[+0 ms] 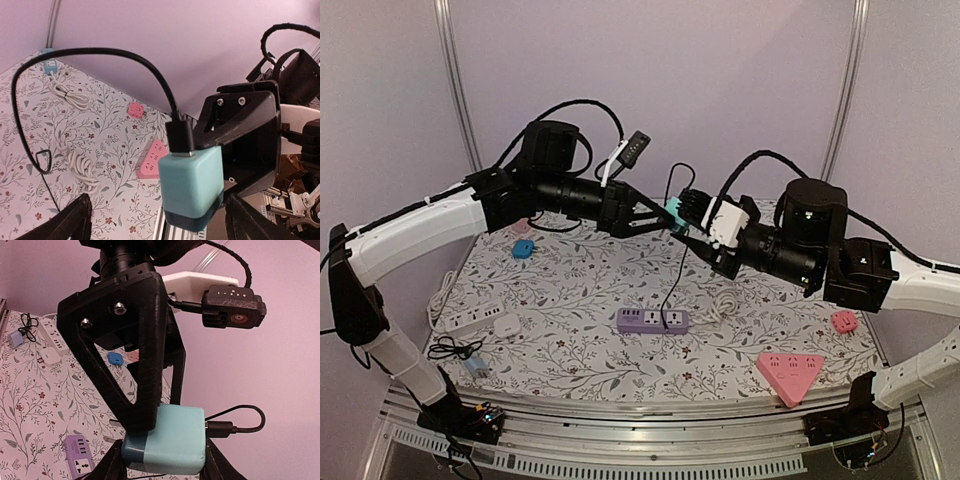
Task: Insert the plug
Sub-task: Adjust the plug.
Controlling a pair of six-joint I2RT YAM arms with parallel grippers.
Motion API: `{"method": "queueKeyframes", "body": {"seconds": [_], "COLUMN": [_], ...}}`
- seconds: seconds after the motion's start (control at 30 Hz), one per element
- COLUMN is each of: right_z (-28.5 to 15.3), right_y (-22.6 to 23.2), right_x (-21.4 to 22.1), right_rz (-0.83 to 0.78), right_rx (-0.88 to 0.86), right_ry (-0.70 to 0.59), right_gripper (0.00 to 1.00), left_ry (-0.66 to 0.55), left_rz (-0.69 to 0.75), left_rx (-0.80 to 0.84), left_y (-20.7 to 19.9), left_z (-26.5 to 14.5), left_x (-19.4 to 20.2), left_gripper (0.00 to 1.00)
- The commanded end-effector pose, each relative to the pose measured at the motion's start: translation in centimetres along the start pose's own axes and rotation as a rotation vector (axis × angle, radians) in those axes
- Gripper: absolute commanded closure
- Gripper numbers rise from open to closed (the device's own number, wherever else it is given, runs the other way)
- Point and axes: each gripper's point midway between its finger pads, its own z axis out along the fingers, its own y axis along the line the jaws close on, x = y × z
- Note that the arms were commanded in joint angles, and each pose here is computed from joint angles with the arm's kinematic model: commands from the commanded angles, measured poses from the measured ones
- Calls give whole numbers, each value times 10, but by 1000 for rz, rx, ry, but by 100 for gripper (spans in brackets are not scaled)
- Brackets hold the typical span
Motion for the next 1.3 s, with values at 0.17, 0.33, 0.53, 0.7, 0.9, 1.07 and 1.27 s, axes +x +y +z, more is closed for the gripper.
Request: {"method": "queueKeyframes", "body": {"seconds": [0.17, 0.33, 0.53, 0.7, 0.9, 1.07, 1.27], "right_z": [-10, -9, -6, -4, -15, -35, -13], "right_y": [7, 5, 5, 1, -21, -14, 6], "right_x": [-36, -38, -39, -37, -22, -31, -30], "right_rz": [-113, -121, -128, -113, 111, 444, 654], "right_rx": [-65, -57, -53, -32, -58, -400, -581], "right_ry": [-183, -191, -189, -171, -116, -120, -5], "right_gripper": [100, 100, 100, 100, 6, 1, 4], "left_ry": [-39, -29, -3, 9, -12, -53, -83], "left_rz": [-1, -17, -12, 0, 145, 276, 315], "left_rx": [118, 164, 219, 205, 33, -60, -39], "left_y": [-25, -32, -43, -43, -28, -20, -24], "left_z": [2, 5, 6, 3, -13, -24, -21], "left_x": [-7, -5, 1, 6, 6, 4, 9], "left_gripper": [18, 41, 88, 100, 100, 100, 100]}}
